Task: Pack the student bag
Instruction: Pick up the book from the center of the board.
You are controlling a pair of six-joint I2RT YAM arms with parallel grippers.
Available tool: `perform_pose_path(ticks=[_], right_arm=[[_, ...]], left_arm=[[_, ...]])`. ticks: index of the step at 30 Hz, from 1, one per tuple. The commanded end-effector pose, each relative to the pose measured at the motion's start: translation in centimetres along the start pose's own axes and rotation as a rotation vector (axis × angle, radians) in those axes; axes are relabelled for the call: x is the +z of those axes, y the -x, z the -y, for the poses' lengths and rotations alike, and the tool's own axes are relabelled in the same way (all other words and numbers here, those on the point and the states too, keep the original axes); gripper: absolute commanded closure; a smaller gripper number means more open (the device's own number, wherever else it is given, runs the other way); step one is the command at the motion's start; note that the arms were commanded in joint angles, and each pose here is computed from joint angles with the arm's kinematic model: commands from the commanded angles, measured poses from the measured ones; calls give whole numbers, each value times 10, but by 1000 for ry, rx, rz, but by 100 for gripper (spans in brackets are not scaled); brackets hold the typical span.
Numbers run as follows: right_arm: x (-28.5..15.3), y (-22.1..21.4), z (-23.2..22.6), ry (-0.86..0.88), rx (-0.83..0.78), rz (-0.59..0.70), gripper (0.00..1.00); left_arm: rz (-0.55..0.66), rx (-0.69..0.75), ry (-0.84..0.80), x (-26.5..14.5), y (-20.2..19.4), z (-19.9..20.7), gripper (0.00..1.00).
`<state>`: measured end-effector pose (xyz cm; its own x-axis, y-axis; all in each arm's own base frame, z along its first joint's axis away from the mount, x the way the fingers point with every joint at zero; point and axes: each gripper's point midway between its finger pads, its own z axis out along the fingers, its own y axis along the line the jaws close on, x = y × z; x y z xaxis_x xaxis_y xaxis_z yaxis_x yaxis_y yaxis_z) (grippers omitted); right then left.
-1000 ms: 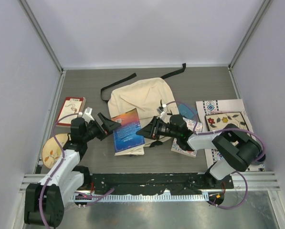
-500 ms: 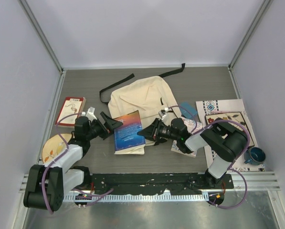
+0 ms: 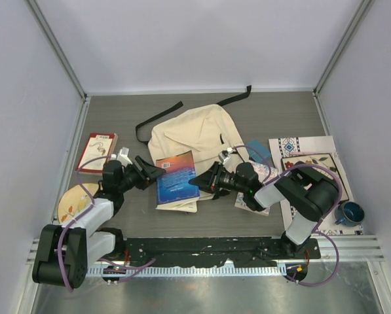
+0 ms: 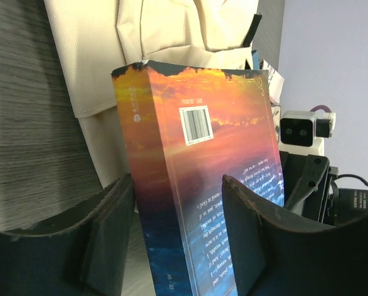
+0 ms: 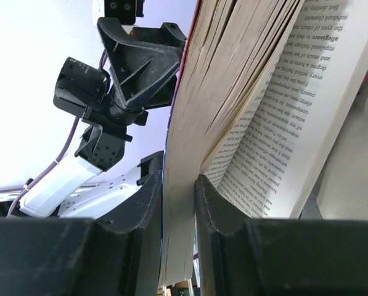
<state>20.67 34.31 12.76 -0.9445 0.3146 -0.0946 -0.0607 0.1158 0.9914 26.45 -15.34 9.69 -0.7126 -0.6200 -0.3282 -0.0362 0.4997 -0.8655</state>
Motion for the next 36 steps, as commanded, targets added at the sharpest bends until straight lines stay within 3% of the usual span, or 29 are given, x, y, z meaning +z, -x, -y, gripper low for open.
perform_pose_path(ticks=[1, 4, 8, 11, 13, 14, 16, 17, 19, 22, 24, 27, 30, 31, 32, 33, 34, 36], right_arm=[[-1, -5, -71, 259, -144, -22, 99], [1, -11, -71, 256, -147, -42, 99], [2, -12, -74, 270, -151, -50, 99], [2, -13, -77, 280, -151, -55, 99], [2, -13, -79, 286, -156, -59, 99], [3, -14, -79, 290, -160, -68, 99], [1, -15, -85, 315, -165, -69, 99], [1, -15, -88, 327, -165, -70, 99], [2, -17, -90, 333, -168, -88, 99], [3, -20, -90, 338, -169, -104, 99], [4, -22, -89, 335, -168, -117, 99], [6, -24, -87, 334, -168, -128, 99], [7, -23, -84, 327, -162, -129, 99], [7, -23, -85, 330, -167, -130, 99], [8, -23, -84, 328, -166, -129, 99], [8, -22, -83, 321, -163, -128, 99], [9, -21, -81, 313, -159, -121, 99], [9, -20, -74, 277, -157, -105, 95]], left_arm=[[17, 60, -144, 1, 15, 46, 45], [13, 72, -171, 0, 18, 57, 47], [3, 86, -215, -1, 18, 68, 23], [-11, 90, -259, -2, 17, 77, 22], [-22, 100, -281, -3, 17, 83, 25], [-35, 101, -284, -2, 15, 83, 34], [-50, 109, -297, -2, 13, 86, 43], [-53, 110, -300, -1, 14, 87, 59], [-67, 110, -306, 0, 12, 88, 64], [-70, 112, -310, 0, 12, 90, 40], [-73, 116, -314, -1, 12, 91, 29], [-83, 121, -320, -1, 11, 92, 24], [-118, 130, -331, -1, 7, 94, 43], [-135, 126, -324, 1, 5, 91, 61], [-143, 133, -327, 1, 5, 92, 72], [-141, 131, -322, 1, 6, 92, 93], [-147, 121, -304, 2, 5, 88, 100], [-112, 144, -269, 3, 12, 87, 100]])
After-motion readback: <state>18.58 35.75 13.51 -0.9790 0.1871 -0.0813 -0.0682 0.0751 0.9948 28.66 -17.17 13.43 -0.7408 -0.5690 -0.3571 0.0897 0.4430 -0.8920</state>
